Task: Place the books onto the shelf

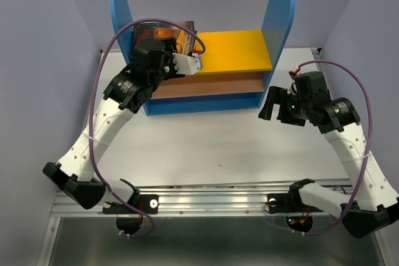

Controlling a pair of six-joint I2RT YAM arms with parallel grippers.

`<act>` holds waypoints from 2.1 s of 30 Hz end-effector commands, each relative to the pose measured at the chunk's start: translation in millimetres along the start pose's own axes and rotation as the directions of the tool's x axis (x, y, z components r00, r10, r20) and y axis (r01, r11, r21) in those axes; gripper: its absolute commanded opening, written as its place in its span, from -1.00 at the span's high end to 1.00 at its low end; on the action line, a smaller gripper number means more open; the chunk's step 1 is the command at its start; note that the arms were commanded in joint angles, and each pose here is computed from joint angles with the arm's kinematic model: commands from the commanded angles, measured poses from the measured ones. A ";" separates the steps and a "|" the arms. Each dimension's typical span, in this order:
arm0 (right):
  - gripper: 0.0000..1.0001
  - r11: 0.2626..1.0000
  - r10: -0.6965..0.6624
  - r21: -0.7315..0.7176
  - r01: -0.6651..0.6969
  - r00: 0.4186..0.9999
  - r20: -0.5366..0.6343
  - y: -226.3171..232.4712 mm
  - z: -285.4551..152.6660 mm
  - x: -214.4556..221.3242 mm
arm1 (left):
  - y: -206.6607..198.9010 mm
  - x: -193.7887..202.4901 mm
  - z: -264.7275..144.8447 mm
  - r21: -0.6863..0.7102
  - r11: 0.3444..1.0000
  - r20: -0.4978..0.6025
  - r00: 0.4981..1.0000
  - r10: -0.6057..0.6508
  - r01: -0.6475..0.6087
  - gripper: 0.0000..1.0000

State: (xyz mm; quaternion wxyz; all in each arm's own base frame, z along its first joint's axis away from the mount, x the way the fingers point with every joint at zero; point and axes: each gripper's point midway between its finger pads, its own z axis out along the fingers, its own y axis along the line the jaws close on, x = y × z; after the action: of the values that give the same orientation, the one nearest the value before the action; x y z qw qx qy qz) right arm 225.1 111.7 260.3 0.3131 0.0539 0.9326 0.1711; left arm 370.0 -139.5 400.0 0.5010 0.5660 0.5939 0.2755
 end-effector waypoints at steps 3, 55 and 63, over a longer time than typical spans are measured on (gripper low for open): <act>-1.00 0.999 0.001 -0.048 0.002 0.997 0.072 10.9 -12.4 -15.0 | 45.9 -2.7 -9.8 -0.180 0.977 0.024 0.994 -0.109 0.112 -0.55; 0.54 0.918 -0.280 -0.172 0.358 0.890 0.359 157.1 19.6 -102.9 | -19.9 -59.8 -100.0 0.403 -0.184 0.266 -0.307 -0.914 0.897 1.00; 0.64 0.920 -0.372 0.107 0.378 0.749 0.549 187.7 53.7 -209.7 | -32.4 -55.1 -68.3 0.289 -0.183 0.216 -0.250 -0.944 0.940 1.00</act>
State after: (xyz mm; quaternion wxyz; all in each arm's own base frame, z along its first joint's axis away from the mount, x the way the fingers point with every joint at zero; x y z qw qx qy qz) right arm 378.8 275.0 336.3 0.4816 -0.1199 0.8540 0.1562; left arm 279.6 -187.9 393.2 0.6098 -0.0272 0.7191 -0.3321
